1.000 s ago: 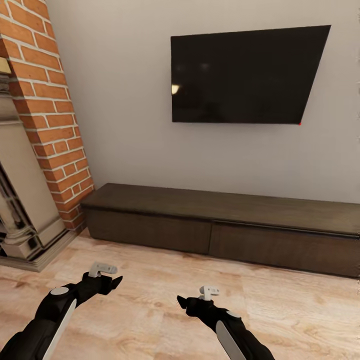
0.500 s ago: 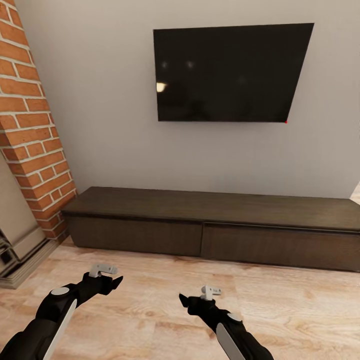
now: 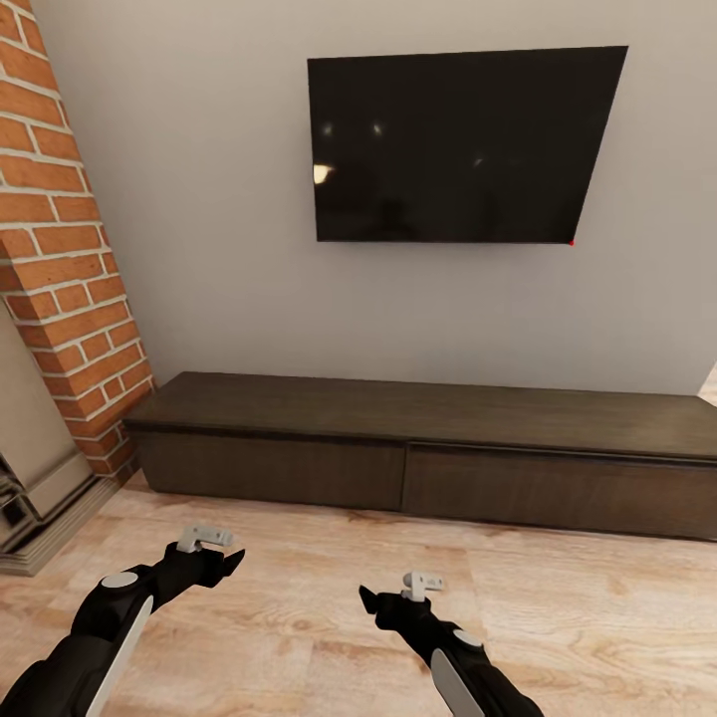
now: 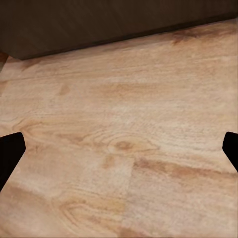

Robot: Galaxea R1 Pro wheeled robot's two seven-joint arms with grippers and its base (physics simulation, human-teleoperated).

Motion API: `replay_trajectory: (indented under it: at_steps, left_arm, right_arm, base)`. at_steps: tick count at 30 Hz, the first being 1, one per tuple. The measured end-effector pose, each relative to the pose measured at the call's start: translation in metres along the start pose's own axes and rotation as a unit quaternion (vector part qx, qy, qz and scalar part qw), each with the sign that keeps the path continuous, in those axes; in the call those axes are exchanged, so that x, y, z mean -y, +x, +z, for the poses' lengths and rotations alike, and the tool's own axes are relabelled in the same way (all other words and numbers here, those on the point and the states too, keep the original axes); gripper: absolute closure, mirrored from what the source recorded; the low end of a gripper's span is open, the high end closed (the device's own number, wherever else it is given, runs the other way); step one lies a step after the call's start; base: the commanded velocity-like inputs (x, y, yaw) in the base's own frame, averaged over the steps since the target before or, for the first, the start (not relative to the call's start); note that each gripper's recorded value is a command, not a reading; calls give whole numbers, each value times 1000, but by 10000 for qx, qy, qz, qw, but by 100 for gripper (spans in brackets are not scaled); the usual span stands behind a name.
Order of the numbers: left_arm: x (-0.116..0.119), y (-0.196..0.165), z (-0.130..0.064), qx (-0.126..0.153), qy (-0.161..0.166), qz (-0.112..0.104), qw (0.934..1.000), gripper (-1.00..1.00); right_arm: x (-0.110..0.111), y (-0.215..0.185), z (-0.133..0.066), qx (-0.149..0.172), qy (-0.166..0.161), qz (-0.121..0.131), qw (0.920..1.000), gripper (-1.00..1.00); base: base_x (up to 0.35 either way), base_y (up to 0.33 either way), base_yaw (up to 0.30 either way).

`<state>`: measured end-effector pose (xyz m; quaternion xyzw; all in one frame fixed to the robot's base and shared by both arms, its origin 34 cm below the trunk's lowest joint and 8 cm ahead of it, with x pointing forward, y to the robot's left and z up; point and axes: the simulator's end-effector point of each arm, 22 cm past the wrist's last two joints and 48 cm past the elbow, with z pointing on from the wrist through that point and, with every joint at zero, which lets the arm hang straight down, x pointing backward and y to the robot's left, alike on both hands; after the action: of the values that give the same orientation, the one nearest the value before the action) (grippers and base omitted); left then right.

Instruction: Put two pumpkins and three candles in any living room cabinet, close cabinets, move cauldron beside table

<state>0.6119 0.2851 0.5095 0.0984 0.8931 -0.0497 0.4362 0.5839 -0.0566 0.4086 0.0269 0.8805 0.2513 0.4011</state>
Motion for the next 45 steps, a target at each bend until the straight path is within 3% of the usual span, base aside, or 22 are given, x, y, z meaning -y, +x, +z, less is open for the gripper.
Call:
replay_trajectory:
  at_steps: [10,13,15,19,23,24,29,31,33,36,45]
  left_arm:
    - [-1,-1,0,13,-10,2,10000,-100]
    - [-1,-1,0,27,-12,12,10000,-100]
    - [-1,-2,0,34,-15,11,10000,-100]
    - [-1,-2,0,37,-17,11,10000,-100]
    - [-2,-2,0,45,-21,1,10000,-100]
    - [-2,-2,0,46,-19,0,10000,-100]
    - [0,-2,0,44,-6,-12,10000,-100]
    - [2,-2,1,48,5,-18,10000,-100]
    - [3,-2,1,54,13,-29,10000,-100]
    - [5,-2,1,56,28,-28,10000,-100]
    - [5,-3,1,80,52,-52,9999,-100]
  right_arm:
    - [-1,-3,-1,26,-27,46,10000,-100]
    - [-6,-28,-5,236,-162,175,9994,-100]
    - [-13,-65,-16,463,-423,263,9977,-100]
    - [-24,-116,-49,502,-1002,242,9934,-100]
    - [-55,-152,-91,502,-2100,722,9738,-100]
    - [-58,-157,-95,521,-2237,794,9700,-100]
    - [-76,-189,-141,586,-3373,1369,9295,-100]
    - [-81,-202,-155,653,-3615,1463,9185,-100]
    - [-93,-228,-179,900,-3881,1360,9071,-100]
    - [-92,-249,-197,1160,-3970,1293,9012,-100]
    - [-89,-253,-200,1170,-3971,1325,9006,-100]
  base:
    - [89,74,0]
    - [41,28,0]
    - [16,11,0]
    - [6,4,0]
    - [1,1,0]
    - [0,0,0]
    - [13,0,0]
    - [156,0,0]
    - [264,0,0]
    - [139,0,0]
    - [20,0,0]
